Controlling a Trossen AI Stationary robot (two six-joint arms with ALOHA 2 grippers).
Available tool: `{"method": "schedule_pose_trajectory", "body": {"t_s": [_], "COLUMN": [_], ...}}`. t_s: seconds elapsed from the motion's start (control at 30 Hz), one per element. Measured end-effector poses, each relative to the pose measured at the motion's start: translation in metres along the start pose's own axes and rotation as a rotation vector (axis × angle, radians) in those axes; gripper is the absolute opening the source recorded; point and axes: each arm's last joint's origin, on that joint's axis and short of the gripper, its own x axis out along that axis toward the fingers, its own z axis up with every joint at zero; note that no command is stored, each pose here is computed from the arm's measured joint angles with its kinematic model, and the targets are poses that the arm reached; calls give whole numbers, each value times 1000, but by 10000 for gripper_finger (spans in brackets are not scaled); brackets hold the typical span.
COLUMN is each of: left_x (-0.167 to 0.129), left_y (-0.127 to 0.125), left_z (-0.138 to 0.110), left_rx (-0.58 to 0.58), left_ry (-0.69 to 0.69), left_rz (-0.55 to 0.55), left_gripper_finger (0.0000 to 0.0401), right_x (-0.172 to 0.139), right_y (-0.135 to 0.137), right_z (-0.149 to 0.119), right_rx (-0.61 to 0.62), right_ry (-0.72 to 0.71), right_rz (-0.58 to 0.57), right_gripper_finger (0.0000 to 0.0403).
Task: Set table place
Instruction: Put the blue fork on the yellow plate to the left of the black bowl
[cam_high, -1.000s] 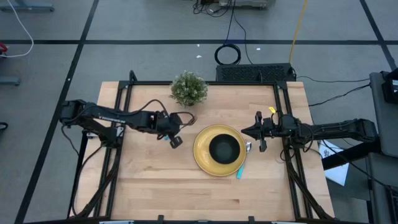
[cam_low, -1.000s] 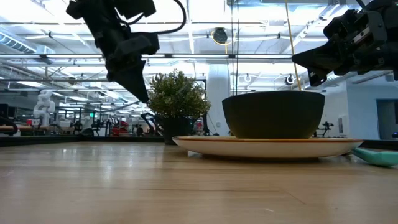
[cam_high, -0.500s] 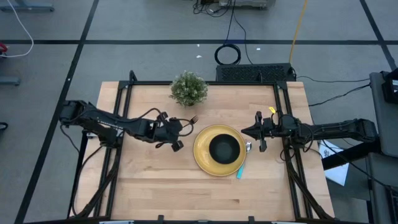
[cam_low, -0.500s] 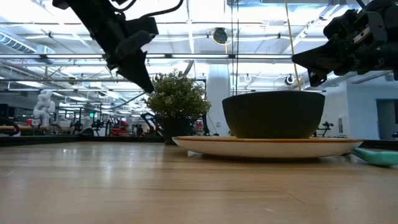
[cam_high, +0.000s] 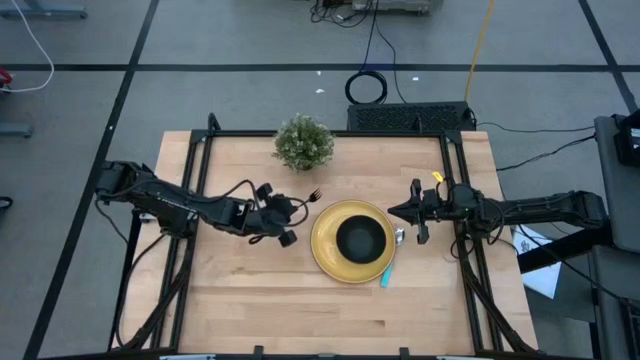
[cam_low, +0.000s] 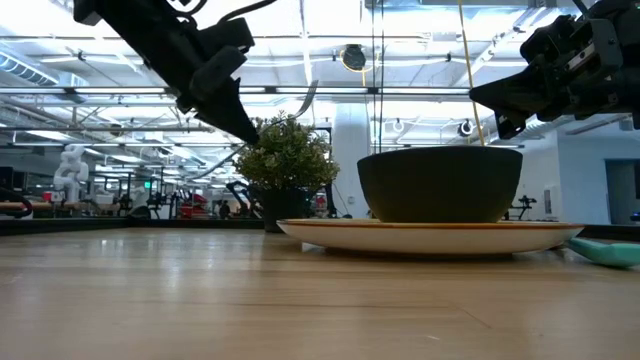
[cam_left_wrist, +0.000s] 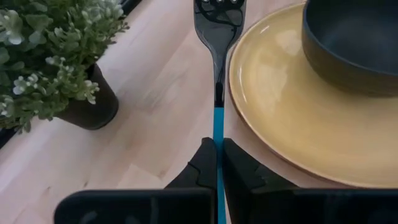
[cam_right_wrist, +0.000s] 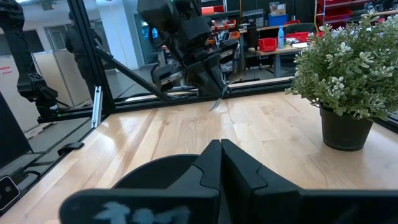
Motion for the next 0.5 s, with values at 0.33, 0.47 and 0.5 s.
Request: {"method": "schedule_pose_trajectory", "body": {"t_s": [0.33,0.47,0.5], "left_x": [1,1,1], "left_y": [-1,-1,-1], "left_z": [0,-1,-1], "left_rx": [20,21,20], "left_ry": [-13,-12,-10], "left_rz": [-9,-11,-16], "left_gripper_finger": [5,5,5], "right_x": [0,0,0], "right_y": [0,0,0], "right_z": [0,0,0], "right_rx": [0,0,0], "right_ry": [0,0,0], "right_rz": [0,0,0], "right_gripper_finger": [0,0,0]}}
